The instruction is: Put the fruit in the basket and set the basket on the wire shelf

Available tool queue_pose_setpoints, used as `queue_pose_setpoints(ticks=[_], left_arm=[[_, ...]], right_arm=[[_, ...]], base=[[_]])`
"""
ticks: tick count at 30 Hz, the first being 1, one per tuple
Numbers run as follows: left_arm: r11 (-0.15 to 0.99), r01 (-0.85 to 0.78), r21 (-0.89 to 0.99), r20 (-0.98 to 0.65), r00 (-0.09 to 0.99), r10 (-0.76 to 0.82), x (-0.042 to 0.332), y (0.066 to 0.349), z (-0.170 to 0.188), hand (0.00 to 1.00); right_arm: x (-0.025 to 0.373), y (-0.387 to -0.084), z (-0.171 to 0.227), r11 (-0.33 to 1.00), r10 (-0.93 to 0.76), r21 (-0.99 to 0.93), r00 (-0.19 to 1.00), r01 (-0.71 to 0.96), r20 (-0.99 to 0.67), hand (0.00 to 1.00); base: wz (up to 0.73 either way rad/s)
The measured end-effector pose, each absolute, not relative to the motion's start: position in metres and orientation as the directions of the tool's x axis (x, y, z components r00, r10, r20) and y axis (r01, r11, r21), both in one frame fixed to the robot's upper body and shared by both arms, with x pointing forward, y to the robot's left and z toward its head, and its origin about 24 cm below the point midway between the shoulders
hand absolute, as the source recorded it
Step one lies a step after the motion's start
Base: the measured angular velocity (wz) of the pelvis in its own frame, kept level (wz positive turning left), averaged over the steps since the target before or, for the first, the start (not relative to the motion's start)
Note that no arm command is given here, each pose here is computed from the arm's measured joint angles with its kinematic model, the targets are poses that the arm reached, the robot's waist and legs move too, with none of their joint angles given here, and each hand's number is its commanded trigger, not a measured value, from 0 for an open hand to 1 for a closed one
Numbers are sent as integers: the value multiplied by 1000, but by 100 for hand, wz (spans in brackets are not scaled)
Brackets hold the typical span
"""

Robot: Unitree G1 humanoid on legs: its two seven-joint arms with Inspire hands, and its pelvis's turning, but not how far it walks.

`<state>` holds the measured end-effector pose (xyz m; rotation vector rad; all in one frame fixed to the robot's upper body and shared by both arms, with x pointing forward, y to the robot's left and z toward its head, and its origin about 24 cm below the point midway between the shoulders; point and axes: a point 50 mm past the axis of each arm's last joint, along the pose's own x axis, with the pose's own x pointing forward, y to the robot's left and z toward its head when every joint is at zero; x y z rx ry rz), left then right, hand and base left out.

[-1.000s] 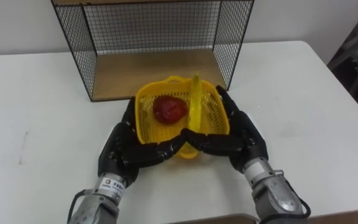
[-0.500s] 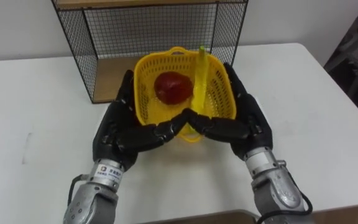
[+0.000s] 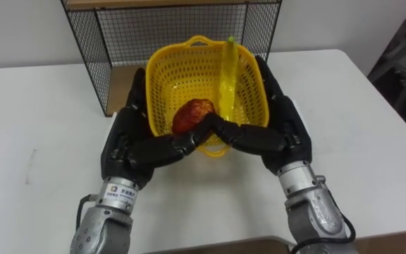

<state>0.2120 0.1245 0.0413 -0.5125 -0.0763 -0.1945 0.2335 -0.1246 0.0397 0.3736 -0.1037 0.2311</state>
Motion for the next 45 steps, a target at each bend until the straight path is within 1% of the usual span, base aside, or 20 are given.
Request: queue_pose_setpoints(ticks=[14,19,28,36,45], left_arm=[[858,200,-472,164,977,-138,214,131,48,0],[862,196,-468,175,976,-127,214,133,50,0],[861,205,-466,197,972,-125,215,133,54,0],[858,201,-472,195,973,-121,214,133,53,0],[856,211,-473,199,971,-129,215,130,54,0]], right_arm=[[231,-123,36,884,211,393,966,-253,146,0],[228,-122,18,882,230,406,970,-239,72,0],[228,-122,21,872,230,422,969,-247,92,0],[228,-120,36,864,236,418,959,-281,157,0],[227,-122,33,868,226,419,963,-268,148,0]], base=[[-5],[-24],[3],[0],[11]])
